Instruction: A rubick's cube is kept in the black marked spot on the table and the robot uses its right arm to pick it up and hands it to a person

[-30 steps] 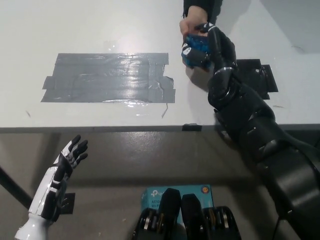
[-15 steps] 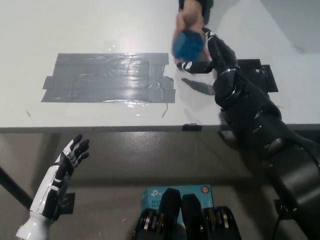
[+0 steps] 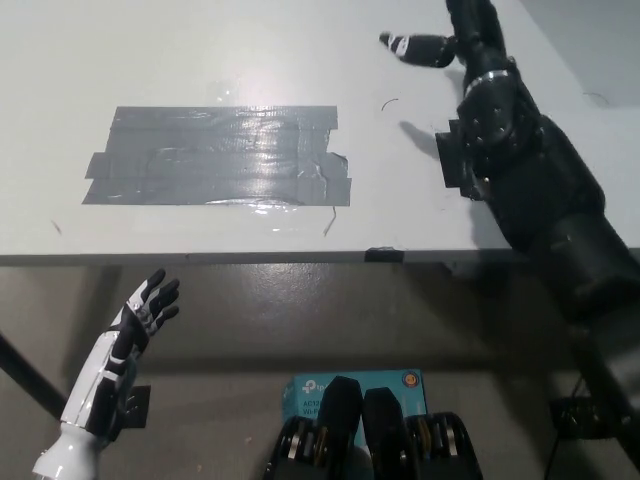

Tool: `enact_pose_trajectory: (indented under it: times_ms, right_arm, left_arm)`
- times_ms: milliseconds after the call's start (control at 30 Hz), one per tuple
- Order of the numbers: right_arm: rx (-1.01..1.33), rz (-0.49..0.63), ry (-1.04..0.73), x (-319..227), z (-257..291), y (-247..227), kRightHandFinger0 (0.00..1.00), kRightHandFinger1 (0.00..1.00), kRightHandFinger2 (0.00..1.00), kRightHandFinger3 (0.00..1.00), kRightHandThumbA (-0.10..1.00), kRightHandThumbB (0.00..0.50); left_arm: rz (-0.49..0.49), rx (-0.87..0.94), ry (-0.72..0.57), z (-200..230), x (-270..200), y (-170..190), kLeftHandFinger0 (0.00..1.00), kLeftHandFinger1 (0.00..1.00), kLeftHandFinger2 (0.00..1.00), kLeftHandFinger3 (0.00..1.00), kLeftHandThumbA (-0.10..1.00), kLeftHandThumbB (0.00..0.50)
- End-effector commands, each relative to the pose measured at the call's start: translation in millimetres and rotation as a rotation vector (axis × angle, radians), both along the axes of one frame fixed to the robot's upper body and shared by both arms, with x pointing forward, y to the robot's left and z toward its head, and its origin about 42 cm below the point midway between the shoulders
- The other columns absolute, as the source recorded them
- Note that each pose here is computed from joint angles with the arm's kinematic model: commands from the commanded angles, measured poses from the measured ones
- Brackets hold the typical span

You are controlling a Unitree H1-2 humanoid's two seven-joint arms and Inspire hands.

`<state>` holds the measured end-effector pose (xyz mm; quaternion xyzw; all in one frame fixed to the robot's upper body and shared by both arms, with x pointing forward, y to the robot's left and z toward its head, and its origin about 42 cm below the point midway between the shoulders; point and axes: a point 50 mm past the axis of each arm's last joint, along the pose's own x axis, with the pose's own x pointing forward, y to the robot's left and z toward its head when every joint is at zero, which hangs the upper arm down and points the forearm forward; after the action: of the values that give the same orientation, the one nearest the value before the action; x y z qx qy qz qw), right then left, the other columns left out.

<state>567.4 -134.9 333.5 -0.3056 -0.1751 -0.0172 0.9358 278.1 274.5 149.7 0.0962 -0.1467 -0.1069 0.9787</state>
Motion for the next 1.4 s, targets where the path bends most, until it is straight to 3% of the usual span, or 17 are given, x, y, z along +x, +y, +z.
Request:
enact_pose_trajectory:
  times_ms: [0,200,267,467,533,667,833,967,1167,1200,1267,1367]
  right_arm:
    - [0.161,0.135,-0.474,-99.6,76.0,-56.8,1.0,1.0,1.0,1.0,0.86,0.397]
    - [0.175,0.216,-0.576,-196.0,41.5,-79.6,1.0,1.0,1.0,1.0,0.9,0.386]
    - [0.194,0.252,-0.62,-232.4,28.5,-84.2,1.0,1.0,1.0,1.0,0.89,0.354]
    - [0.258,0.297,-0.612,-293.2,1.4,-92.3,1.0,1.0,1.0,1.0,0.92,0.336]
    - [0.285,0.296,-0.584,-305.8,-16.5,-94.5,1.0,1.0,1.0,1.0,0.89,0.299]
    - [0.325,0.27,-0.491,-309.6,-47.1,-103.4,1.0,1.0,1.0,1.0,0.9,0.324]
    - [0.439,0.241,-0.345,-298.7,-83.6,-117.7,1.0,1.0,1.0,1.0,0.89,0.233]
    - [0.489,0.221,-0.231,-283.4,-122.2,-131.0,1.0,1.0,1.0,1.0,0.85,0.226]
    - [0.503,0.228,-0.152,-274.2,-149.4,-137.0,1.0,1.0,1.0,1.0,0.86,0.261]
    - [0.501,0.235,-0.142,-273.2,-152.7,-138.3,1.0,1.0,1.0,1.0,0.85,0.241]
    - [0.493,0.232,-0.111,-272.2,-161.9,-143.7,1.0,1.0,1.0,1.0,0.87,0.266]
    - [0.495,0.221,-0.055,-271.0,-176.4,-152.7,1.0,1.0,1.0,1.0,0.87,0.236]
  left_arm:
    - [-0.01,0.018,-0.072,22.8,11.1,10.3,1.0,1.0,1.0,1.0,1.0,0.132]
    - [-0.014,0.013,-0.074,19.5,14.7,5.2,1.0,1.0,1.0,1.0,1.0,0.144]
    - [-0.004,0.015,-0.071,19.0,13.9,4.4,1.0,1.0,1.0,1.0,1.0,0.145]
    - [0.004,-0.005,-0.071,15.8,12.6,3.7,1.0,1.0,1.0,1.0,0.99,0.145]
    - [0.006,-0.004,-0.064,14.8,10.1,2.5,1.0,1.0,1.0,1.0,0.98,0.149]
    - [0.001,-0.004,-0.055,11.8,7.7,1.0,1.0,1.0,1.0,1.0,0.94,0.128]
    - [-0.003,-0.019,-0.04,10.5,8.8,4.6,1.0,1.0,1.0,1.0,0.91,0.118]
    - [-0.001,-0.026,-0.04,9.3,12.6,8.3,1.0,1.0,1.0,1.0,0.91,0.127]
    - [0.029,-0.015,-0.048,11.8,13.5,14.5,1.0,1.0,1.0,1.0,0.91,0.12]
    - [0.037,-0.017,-0.05,12.0,13.4,16.5,1.0,1.0,1.0,1.0,0.92,0.118]
    - [0.049,-0.024,-0.046,12.3,13.2,19.5,1.0,1.0,1.0,1.0,0.91,0.137]
    - [0.058,-0.029,-0.037,12.5,13.9,23.3,1.0,1.0,1.0,1.0,0.91,0.132]
